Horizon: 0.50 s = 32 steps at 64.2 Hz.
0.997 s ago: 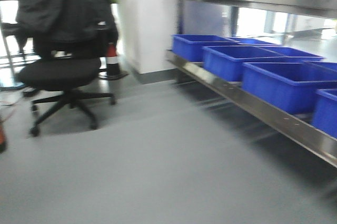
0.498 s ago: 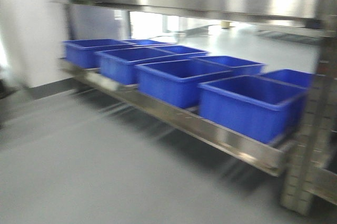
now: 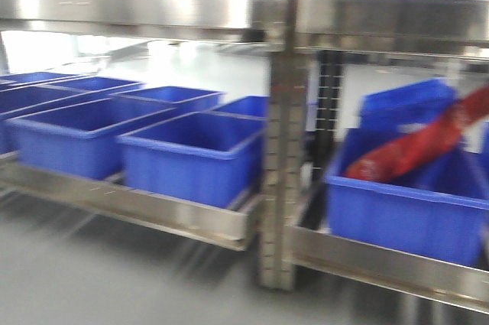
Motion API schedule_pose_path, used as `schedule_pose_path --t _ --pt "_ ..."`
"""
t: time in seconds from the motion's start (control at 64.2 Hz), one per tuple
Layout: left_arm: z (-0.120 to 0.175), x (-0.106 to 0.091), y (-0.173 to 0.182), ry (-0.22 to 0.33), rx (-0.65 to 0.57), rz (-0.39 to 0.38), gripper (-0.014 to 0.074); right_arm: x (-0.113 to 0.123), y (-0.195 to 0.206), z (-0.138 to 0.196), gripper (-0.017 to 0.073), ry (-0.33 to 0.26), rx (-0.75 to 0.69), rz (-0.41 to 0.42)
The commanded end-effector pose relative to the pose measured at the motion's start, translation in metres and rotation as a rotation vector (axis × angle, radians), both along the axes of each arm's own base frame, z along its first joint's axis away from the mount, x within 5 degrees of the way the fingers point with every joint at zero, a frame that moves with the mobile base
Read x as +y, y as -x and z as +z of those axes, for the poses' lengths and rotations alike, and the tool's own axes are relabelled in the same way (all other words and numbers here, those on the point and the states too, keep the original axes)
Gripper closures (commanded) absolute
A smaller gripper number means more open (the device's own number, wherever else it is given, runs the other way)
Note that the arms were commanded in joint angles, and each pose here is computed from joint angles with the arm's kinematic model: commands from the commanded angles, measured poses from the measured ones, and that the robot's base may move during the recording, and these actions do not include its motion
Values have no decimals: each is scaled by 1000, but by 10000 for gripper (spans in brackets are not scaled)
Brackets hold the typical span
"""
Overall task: Grab block from conveyor and place in blue bin
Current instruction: 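Drive toward the steel shelf of blue bins, then move both held blocks over an empty blue bin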
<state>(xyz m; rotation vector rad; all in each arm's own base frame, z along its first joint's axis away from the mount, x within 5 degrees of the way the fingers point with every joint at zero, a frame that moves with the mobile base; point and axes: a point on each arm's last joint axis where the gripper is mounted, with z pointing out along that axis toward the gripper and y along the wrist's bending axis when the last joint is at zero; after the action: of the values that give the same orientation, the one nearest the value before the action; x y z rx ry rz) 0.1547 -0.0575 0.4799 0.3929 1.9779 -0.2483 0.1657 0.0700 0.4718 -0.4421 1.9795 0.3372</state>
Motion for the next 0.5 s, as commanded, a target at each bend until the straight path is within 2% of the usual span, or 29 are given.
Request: schedule_pose_path --t 0.0,0.483 --pt "4 -1 1 19 -21 -6 705 -1 1 5 721 -6 -33 -4" --pt "4 -1 1 19 -21 -6 705 -1 1 5 721 -6 -33 -4"
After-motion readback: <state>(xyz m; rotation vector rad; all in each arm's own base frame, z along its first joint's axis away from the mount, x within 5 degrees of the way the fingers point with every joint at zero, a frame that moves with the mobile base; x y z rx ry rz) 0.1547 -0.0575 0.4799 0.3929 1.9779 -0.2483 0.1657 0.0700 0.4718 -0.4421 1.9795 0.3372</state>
